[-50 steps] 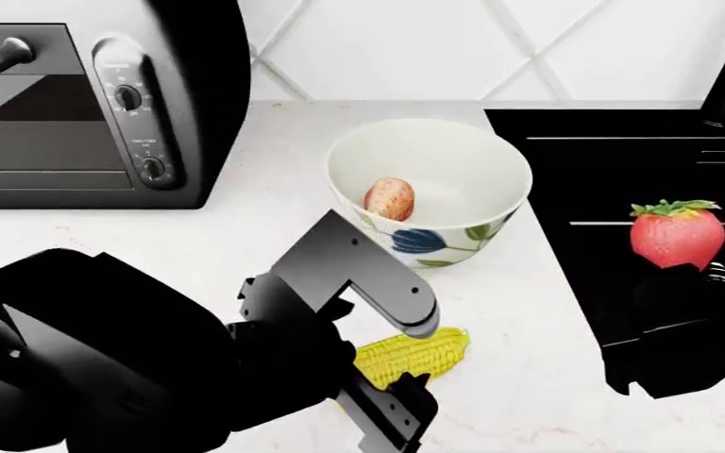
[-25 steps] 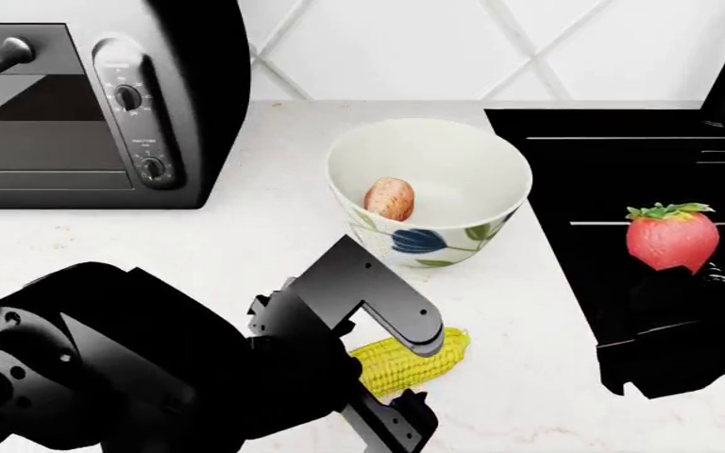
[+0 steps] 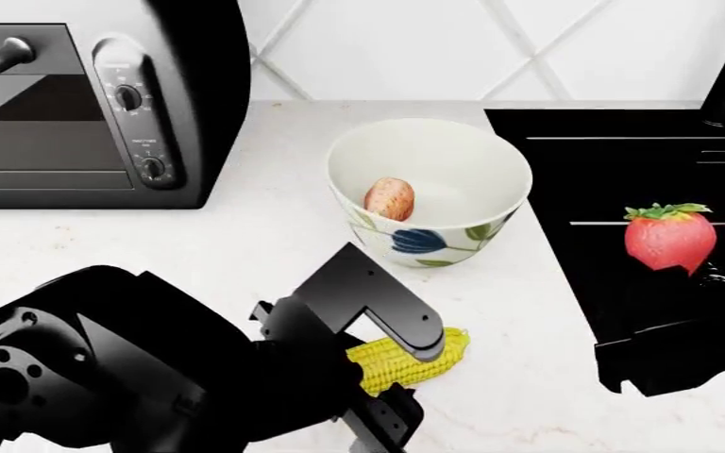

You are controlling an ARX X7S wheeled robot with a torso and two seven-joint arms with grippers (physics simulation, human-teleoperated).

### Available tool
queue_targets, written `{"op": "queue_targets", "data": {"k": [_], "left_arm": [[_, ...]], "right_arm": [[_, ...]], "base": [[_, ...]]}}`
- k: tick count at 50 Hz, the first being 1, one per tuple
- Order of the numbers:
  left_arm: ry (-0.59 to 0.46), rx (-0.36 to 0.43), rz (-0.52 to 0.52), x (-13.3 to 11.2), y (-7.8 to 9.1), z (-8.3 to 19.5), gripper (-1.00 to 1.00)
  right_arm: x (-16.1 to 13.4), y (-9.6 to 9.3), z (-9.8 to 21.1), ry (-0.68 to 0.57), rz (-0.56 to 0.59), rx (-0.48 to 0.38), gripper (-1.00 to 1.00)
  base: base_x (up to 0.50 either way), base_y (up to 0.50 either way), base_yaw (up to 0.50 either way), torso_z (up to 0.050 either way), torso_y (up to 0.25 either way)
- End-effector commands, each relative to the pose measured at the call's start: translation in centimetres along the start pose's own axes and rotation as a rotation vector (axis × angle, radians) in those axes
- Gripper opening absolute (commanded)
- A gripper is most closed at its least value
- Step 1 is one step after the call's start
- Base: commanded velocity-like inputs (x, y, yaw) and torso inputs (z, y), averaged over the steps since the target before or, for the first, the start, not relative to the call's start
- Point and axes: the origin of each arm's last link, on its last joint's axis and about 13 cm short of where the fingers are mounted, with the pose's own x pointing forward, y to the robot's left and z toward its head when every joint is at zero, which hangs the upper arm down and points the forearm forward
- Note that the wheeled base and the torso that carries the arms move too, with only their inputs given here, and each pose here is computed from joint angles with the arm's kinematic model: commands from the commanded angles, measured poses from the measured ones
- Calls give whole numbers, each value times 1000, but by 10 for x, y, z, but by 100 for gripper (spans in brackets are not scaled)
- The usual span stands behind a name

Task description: There is a mixed pile of frozen fruits and vegetables on the counter. Locate all the frozen vegetables and place the items in a bowl on the counter. Take all the frozen fruits and defrost them in a running sink.

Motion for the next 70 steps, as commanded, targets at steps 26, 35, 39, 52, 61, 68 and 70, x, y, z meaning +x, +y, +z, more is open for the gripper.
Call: {"op": "queue_targets", "data": {"k": [26, 35, 39, 52, 61, 68, 70], "left_arm": [[-81, 12, 63, -34, -7, 1, -100], [-82, 60, 47, -40, -16, 4, -100], [-114, 76, 57, -52, -21, 9, -100], [-276, 89, 131, -96, -30, 25, -100], [-376, 81, 181, -120, -34, 36, -100], [-464, 63, 227, -133, -35, 47, -100], [-495, 54, 249, -138, -35, 52, -100]], "right_arm": [[3, 1, -2, 0, -3, -17, -100], [3, 1, -2, -3, -4, -14, -100], [3, 1, -2, -3, -3, -13, -100], [3, 1, -2, -1, -4, -17, -100], [3, 1, -2, 0, -4, -17, -100], [5, 2, -3, 3, -1, -21, -100], [6, 3, -4, 4, 0, -23, -100]], "base": [[0, 0, 0, 0, 0], [0, 0, 0, 0, 0], [0, 0, 0, 0, 0], [0, 0, 0, 0, 0], [0, 0, 0, 0, 0], [0, 0, 0, 0, 0], [0, 0, 0, 0, 0]]}}
